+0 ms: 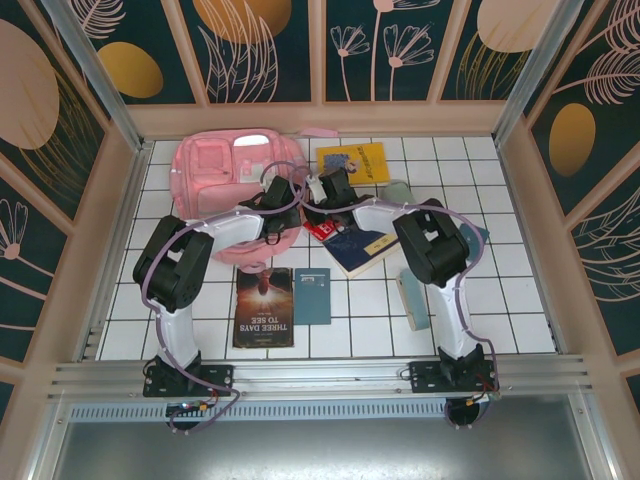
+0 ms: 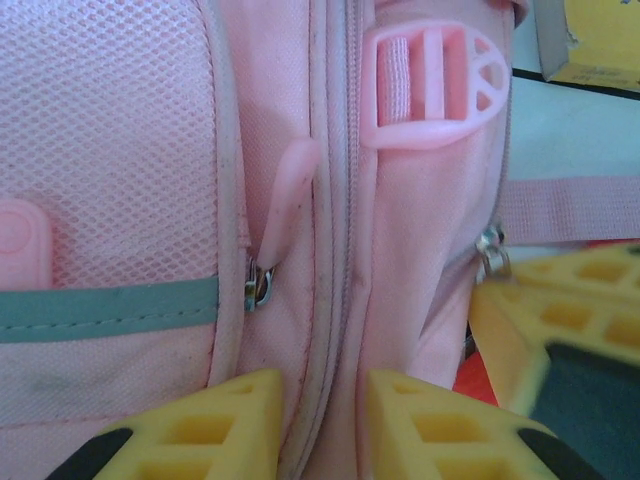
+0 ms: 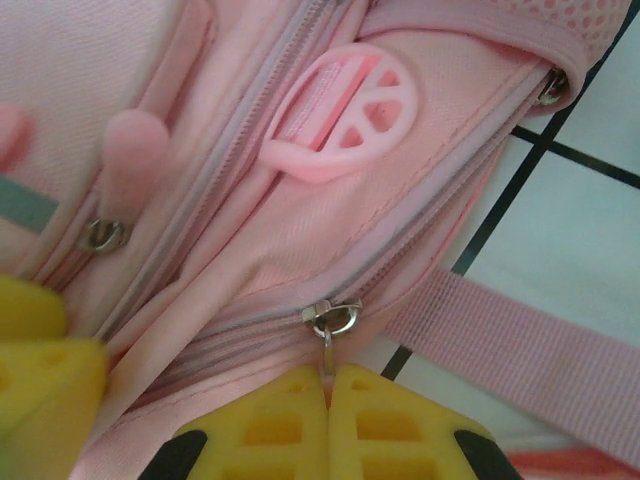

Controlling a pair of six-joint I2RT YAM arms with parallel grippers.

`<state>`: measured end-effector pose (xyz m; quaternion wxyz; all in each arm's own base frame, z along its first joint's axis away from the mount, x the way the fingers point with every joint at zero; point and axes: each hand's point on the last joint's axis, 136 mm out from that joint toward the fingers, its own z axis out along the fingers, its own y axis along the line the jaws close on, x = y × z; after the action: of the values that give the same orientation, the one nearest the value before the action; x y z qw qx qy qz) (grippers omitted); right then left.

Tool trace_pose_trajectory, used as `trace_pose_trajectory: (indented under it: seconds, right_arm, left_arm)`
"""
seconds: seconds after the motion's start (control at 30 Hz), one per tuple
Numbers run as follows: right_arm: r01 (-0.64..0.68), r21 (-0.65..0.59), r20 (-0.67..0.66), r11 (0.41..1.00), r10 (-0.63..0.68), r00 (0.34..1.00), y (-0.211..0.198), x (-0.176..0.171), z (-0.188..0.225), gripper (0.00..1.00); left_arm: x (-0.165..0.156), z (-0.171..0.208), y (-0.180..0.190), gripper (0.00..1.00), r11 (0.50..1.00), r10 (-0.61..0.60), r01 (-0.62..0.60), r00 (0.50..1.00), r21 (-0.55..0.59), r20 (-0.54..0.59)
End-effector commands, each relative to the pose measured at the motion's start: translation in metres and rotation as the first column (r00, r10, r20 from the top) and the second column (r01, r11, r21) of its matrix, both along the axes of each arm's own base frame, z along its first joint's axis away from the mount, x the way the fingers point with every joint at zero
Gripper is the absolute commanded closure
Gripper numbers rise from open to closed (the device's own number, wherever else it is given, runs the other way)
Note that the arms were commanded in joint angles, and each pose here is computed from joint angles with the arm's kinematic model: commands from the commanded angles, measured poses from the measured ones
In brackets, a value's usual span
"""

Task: Pack the student bag
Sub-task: Unzip the student bag at the top-left of the table.

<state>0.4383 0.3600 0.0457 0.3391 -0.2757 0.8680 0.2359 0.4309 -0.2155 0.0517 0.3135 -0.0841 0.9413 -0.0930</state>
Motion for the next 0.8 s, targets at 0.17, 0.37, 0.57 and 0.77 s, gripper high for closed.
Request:
trace_pose_trajectory:
  seconds: [0.17, 0.37, 0.57, 0.77]
  right_arm:
    - [-0.062, 0.087, -0.026, 0.994, 0.064, 0.998, 0.011, -0.036, 0.018, 1.00]
    - [-0.050, 0.083, -0.031, 0.995, 0.053, 0.998, 0.010, -0.035, 0.013, 1.00]
    - [-0.067, 0.098, -0.028, 0.993, 0.070, 0.997, 0.014, -0.038, 0.017, 1.00]
    - [-0.099, 0.085, -0.040, 0.991, 0.103, 0.994, 0.023, -0.049, 0.013, 1.00]
  left_arm:
    - [0.012, 0.037, 0.038, 0.71, 0.994, 0.112, -0.110, 0.990, -0.029, 0.087]
    - [0.011, 0.054, 0.067, 0.73, 0.984, 0.153, -0.140, 0.981, -0.106, 0.121]
    - [0.030, 0.006, 0.052, 0.83, 0.988, 0.075, -0.074, 0.997, -0.136, 0.007]
    - [0.041, -0.028, 0.043, 0.87, 0.977, 0.117, -0.128, 0.990, -0.171, -0.074]
